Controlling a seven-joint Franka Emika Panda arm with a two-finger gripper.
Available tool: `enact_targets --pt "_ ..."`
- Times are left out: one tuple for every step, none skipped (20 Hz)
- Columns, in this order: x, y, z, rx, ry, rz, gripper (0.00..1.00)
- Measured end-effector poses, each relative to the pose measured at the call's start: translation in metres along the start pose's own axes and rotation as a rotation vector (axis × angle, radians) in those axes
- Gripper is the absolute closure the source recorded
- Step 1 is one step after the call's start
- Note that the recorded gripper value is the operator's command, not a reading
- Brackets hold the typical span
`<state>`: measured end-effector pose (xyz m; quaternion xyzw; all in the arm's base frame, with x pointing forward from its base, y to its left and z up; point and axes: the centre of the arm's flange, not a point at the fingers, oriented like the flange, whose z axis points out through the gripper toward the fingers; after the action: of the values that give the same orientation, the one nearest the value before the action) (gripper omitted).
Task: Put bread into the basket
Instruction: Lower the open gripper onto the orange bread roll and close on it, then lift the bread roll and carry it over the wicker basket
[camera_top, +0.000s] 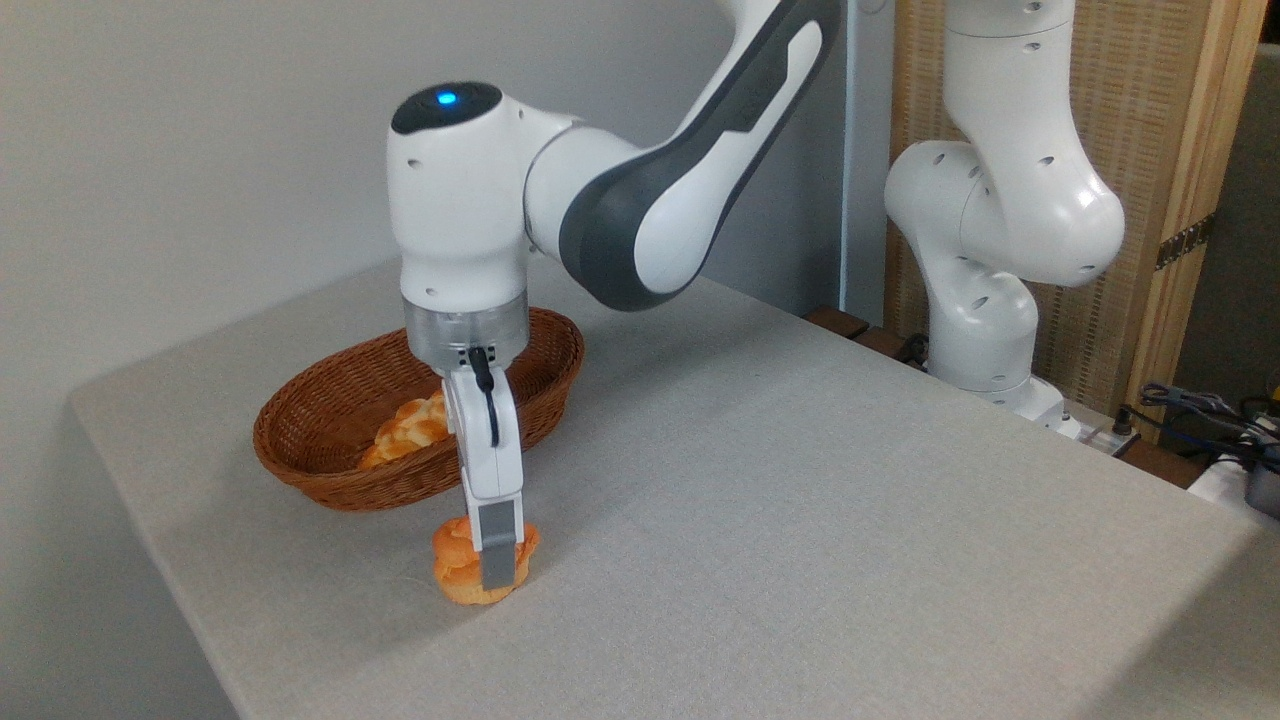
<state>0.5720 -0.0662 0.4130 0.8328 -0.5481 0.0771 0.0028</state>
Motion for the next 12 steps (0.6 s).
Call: enact_targets --pt "0.0022 0.0025 0.0054 -0.004 -0.001 0.006 0.36" --pt "0.0044 0.0043 0.0086 -0.007 -0.002 0.011 0.47" --pt "0.006 0.0054 0.0095 -0.008 -0.002 0.02 0.6" --pt "0.0068 0.0059 0.0094 -0.008 -0.001 0.035 0.64" --pt "0.0069 0.0059 0.0093 -0.008 -0.001 0.057 0.65" --pt "0.0069 0.0059 0.0092 -0.008 -0.001 0.08 0.66" --pt "0.0068 0.0058 0.0091 -0.008 -0.001 0.096 0.68" --pt "0.0067 0.0058 0.0089 -0.007 0.0 0.105 0.68" --pt "0.0068 0.0058 0.0088 -0.007 0.0 0.11 0.68" --pt "0.0068 0.0058 0.0086 -0.007 0.0 0.113 0.68" --pt "0.0068 0.0058 0.0084 -0.007 0.0 0.114 0.69" --pt "0.0068 0.0058 0.0082 -0.006 0.0 0.115 0.69"
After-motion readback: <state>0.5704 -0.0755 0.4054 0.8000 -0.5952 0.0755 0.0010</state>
